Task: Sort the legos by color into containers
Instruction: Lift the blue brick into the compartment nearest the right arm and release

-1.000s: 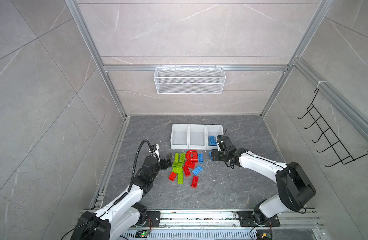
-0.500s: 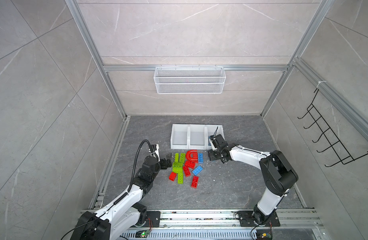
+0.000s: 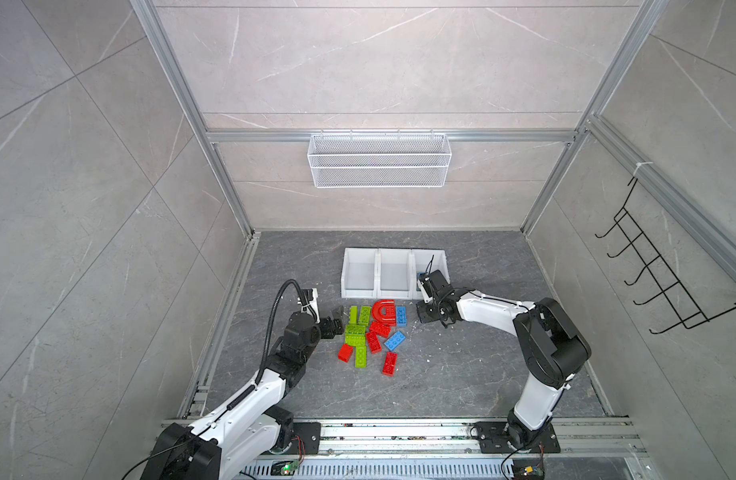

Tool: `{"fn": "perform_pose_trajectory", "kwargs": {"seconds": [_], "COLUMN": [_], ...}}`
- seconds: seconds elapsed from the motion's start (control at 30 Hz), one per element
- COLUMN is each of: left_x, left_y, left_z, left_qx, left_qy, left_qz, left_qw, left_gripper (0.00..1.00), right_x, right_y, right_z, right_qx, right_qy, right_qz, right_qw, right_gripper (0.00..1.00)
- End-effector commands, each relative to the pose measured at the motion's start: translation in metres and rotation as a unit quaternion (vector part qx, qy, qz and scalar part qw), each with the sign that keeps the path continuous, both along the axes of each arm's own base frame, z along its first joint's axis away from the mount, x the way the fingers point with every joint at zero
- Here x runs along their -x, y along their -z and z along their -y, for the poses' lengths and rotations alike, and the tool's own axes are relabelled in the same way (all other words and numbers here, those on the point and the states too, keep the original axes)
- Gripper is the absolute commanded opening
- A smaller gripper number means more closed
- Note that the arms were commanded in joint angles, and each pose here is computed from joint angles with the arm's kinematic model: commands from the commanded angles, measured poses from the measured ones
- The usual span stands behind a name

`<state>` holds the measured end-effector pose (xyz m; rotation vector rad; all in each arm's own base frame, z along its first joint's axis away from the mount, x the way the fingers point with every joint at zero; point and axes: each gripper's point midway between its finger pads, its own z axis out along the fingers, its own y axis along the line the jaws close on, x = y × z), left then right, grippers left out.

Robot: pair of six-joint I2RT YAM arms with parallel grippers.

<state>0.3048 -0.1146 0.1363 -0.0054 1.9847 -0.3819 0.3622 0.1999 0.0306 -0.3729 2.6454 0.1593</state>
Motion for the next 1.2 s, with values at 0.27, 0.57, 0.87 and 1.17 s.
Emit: {"fn": "perform_pose_trajectory", "kwargs": {"seconds": [0.27, 0.57, 0.87, 1.17], "left_x": [-0.006, -0.006, -0.005, -0.004], "left_y": [-0.023, -0.024, -0.023, -0.026], "left_z": [-0.001, 0.001, 0.0, -0.001], "left_qx": [0.009, 0.011, 0.012, 0.012], "left_qy": [-0.007, -0.004, -0.004, -0.005], "left_qz": [0.035, 0.037, 0.038, 0.044], "left_qw": [0.999, 0.999, 0.999, 0.999], "left_gripper": [0.99, 0.99, 0.99, 0.99], "right_x": [0.006, -0.008, -0.059, -0.101], "right_y": [-0.042, -0.103, -0.123, -0.111], "right_z": [0.005, 0.014, 0.022, 0.035], "right_qx": [-0.028, -0.07, -0.074, -0.022], "right_qy": [0.014, 0.023, 0.032, 0.053], "right_qz": [0.038, 0.084, 0.105, 0.107], "right_qw": [0.999, 0.994, 0.991, 0.993], "right_gripper": [0.25, 0.25, 0.24, 0.24]}}
